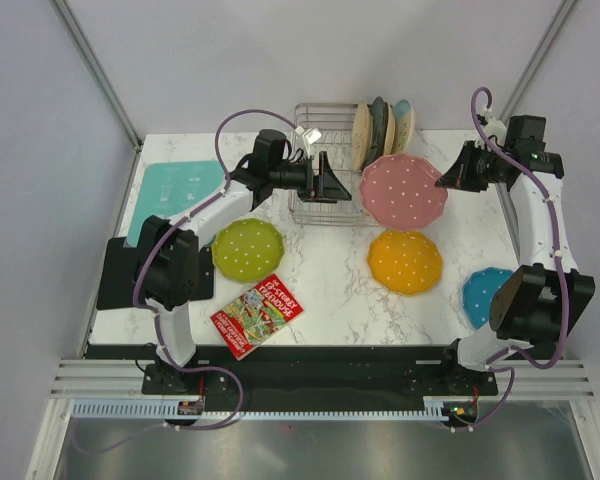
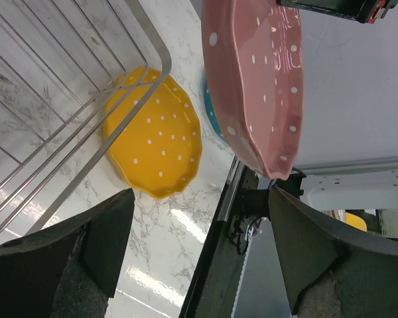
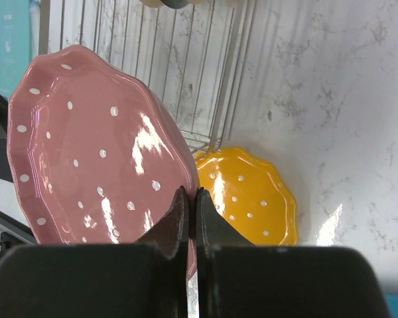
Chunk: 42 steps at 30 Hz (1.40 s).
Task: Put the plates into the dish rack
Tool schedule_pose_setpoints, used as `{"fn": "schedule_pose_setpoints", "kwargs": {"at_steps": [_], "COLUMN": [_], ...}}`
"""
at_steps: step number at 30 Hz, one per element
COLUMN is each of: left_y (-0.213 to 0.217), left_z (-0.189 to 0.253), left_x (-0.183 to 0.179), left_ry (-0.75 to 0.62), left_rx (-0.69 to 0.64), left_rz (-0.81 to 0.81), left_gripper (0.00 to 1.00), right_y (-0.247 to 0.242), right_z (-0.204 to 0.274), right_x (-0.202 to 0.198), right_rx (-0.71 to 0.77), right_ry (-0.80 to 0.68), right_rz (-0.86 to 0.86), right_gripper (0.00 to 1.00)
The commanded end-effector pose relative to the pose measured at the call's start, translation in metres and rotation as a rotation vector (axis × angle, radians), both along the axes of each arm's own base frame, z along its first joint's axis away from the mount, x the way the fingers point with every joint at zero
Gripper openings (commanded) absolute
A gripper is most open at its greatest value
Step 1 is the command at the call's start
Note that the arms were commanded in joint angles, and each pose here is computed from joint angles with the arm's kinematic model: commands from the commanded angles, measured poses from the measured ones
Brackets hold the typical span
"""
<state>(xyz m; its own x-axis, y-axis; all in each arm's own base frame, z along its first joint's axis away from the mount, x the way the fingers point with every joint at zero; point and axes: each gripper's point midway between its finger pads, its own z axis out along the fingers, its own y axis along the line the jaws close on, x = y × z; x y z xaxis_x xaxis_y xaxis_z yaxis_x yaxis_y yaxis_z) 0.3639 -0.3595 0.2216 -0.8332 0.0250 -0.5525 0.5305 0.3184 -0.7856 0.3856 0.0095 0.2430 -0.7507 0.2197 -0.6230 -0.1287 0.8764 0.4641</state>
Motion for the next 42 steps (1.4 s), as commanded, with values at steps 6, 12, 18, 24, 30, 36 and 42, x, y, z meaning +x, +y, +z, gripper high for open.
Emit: {"fn": "schedule_pose_setpoints", "kwargs": {"at_steps": [6,12,18,24,30,36,42], "left_y": [-0.033,-0.051,-0.055,-0.047,-0.024,-0.014,-0.017], "left_z": [0.018,0.020,0.021,0.020,0.023,0.026,0.031], "left_x": [0.005,0.002,-0.002,-0.002,-0.003,-0.001,0.000], "left_ry": [-0.039,-0.050,-0.050,-0.062,-0.064,-0.065,-0.071], "left_rx": [-0.078,-0.097,-0.118,-0.129,-0.154,-0.175,-0.196], "left_rz": [-0.054,-0.094,-0.128,-0.153,-0.193,-0.214,-0.240], "left_gripper": [0.89,0.79,0.30,0.02,0.02,0.02,0.02], "right_y": [0.037,0.056,0.065,0.070,0.079,0.097,0.104], "right_z": [0.034,0.027,0.022,0.008,-0.011,-0.036,-0.052], "right_x": [0.024,0.026,0.026,0.016,0.000,-0.010,-0.014], "right_rx": [0.075,0.081,0.078,0.077,0.101,0.226,0.288], "right_ry": [-0.107,-0.094,-0.083,-0.058,-0.019,0.062,0.109], "right_rz": [0.064,0.103,0.126,0.192,0.338,0.447,0.551], "right_gripper": [0.00,0.00,0.00,0.07,0.56,0.63,0.64]}}
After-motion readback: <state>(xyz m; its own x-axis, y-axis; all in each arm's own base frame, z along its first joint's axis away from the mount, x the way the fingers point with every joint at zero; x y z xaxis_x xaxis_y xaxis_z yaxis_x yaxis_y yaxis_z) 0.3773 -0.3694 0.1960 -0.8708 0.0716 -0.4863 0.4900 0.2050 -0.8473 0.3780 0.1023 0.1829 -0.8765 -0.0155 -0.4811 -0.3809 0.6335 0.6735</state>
